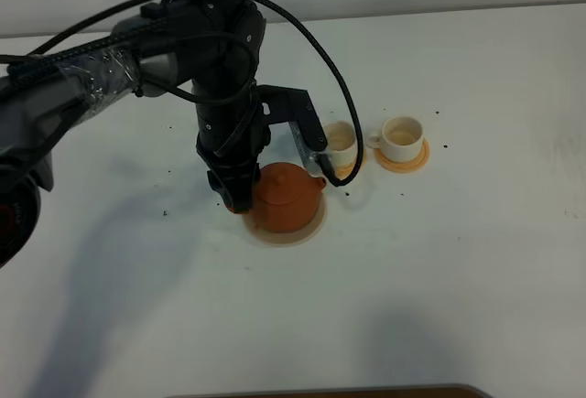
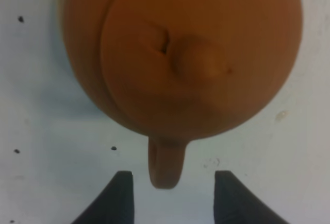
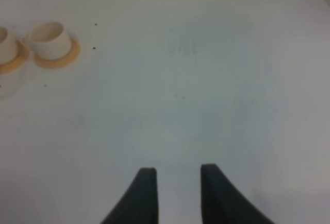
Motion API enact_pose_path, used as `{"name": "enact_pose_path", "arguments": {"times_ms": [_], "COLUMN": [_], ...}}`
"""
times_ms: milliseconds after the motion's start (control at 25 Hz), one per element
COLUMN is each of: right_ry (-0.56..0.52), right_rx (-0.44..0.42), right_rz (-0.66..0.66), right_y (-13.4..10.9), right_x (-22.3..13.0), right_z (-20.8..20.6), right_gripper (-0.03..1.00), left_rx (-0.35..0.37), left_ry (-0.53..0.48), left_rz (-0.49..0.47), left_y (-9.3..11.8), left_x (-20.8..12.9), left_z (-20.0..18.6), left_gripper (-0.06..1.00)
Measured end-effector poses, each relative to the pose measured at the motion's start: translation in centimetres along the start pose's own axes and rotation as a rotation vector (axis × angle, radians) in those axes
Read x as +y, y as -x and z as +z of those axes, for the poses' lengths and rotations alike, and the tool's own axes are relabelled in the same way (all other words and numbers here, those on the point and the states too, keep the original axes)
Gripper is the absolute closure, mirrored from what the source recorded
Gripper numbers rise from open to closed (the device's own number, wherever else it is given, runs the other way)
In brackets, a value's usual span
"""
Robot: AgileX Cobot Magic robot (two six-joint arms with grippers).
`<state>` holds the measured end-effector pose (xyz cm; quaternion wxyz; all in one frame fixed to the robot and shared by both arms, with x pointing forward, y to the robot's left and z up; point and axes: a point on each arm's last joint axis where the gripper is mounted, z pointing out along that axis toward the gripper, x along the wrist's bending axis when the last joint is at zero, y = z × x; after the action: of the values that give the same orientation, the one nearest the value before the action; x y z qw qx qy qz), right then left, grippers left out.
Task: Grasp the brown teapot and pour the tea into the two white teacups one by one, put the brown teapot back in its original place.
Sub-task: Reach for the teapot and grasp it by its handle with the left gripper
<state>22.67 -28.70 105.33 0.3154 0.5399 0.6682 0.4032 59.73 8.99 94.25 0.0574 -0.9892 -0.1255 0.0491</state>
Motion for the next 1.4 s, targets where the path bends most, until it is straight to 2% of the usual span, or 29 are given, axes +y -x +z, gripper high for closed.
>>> {"name": "enact_pose_path", "arguments": {"times_ms": [800, 1400], "right_ry": [0.000, 0.000], "right_rx": [0.000, 0.001], "right_rz": [0.000, 0.001], "right_y": [0.0, 0.0], "right_x": [0.0, 0.0], "right_z": [0.0, 0.0], "right_gripper": [0.73, 0.73], "left_rx": [-0.053, -0.024], "left_ry": [-0.033, -0.036], "left_rz": [0.059, 0.096], "left_y": [-0.2, -0.6], "left_x": [0.5, 0.5], "left_z": [2.4, 2.0], "left_gripper": [0.54, 0.54]}}
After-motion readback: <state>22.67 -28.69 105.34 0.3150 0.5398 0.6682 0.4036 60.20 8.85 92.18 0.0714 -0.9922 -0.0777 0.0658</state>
